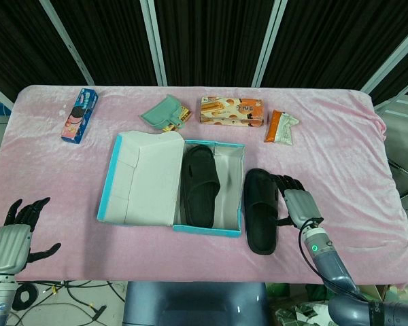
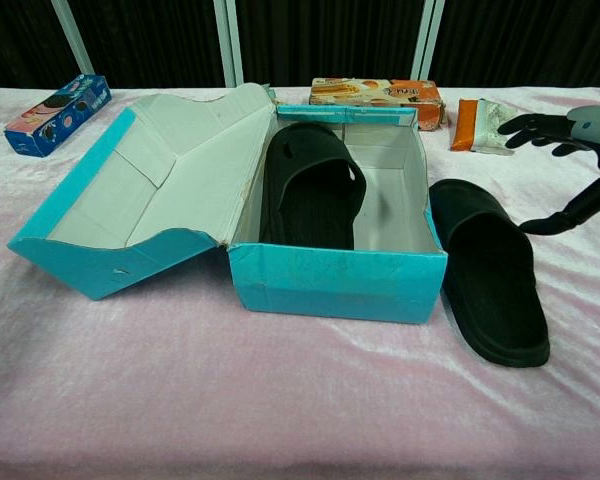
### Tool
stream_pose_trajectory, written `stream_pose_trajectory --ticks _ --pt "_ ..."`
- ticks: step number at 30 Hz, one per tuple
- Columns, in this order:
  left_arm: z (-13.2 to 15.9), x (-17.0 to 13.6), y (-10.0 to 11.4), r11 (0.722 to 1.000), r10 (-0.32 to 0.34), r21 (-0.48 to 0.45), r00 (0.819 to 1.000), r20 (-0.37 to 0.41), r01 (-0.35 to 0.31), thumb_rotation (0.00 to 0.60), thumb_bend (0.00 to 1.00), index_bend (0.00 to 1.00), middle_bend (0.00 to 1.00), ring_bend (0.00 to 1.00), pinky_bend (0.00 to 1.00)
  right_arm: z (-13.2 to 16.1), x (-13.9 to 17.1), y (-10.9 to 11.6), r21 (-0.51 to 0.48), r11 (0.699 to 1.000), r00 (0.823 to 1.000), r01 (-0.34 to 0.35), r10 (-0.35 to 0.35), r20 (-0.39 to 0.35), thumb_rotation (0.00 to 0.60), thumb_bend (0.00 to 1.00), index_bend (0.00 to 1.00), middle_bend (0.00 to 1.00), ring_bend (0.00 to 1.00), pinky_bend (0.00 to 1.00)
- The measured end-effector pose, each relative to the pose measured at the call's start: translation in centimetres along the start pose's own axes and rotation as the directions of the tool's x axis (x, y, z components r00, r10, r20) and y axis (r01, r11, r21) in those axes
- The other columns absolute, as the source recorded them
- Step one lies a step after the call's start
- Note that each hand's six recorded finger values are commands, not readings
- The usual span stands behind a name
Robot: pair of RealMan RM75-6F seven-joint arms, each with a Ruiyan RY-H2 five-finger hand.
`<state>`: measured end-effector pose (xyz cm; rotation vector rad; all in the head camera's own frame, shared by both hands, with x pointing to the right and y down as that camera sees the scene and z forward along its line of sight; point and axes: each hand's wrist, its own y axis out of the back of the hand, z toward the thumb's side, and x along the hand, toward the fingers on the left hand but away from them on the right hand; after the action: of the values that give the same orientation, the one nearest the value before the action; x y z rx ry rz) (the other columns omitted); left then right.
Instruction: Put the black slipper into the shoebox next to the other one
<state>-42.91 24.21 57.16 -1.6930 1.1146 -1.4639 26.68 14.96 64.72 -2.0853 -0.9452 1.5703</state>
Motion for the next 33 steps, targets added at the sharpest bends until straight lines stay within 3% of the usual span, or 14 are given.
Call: stream_pose_trajectory --ticks 9,24,27,29,33 --pt "-0.1 0.1 -0.1 1.000 -0.006 0.002 1.000 -0.003 0.006 0.600 0.00 0.10 0.16 0.16 0.00 0.6 -0.7 -1.4 0.020 0.999 0.999 -0.041 0.041 0.001 0.600 0.06 0.00 0.07 0.00 0.08" --pt "-0.5 -0.2 -0.3 1.000 -0.012 -0.004 1.000 -0.023 0.012 0.600 0.00 0.10 0.16 0.16 0.00 0.0 -5.6 -2.3 0.029 0.995 0.994 -0.092 0.090 0.067 0.600 0.05 0.00 0.04 0.00 0.08" --pt "-0.6 -0.2 -0.4 1.000 -0.016 -0.005 0.999 -0.027 0.016 0.600 0.00 0.10 0.16 0.16 0.00 0.0 -6.5 -2.7 0.050 0.992 0.991 -0.114 0.110 0.078 0.600 0.08 0.00 0.09 0.00 0.08" --pt "-0.7 -0.1 -0.4 1.000 -0.017 -0.004 0.999 -0.030 0.017 0.600 0.00 0.10 0.16 0.16 0.00 0.1 -7.1 -2.9 0.070 0.989 0.989 -0.128 0.122 0.088 0.600 0.10 0.10 0.20 0.04 0.08" --pt "-0.8 -0.1 -0.4 1.000 -0.018 -0.005 0.999 -0.035 0.018 0.600 0.00 0.10 0.16 0.16 0.00 0.3 -8.4 -3.1 0.114 0.983 0.985 -0.146 0.134 0.104 0.600 0.18 0.49 0.53 0.29 0.09"
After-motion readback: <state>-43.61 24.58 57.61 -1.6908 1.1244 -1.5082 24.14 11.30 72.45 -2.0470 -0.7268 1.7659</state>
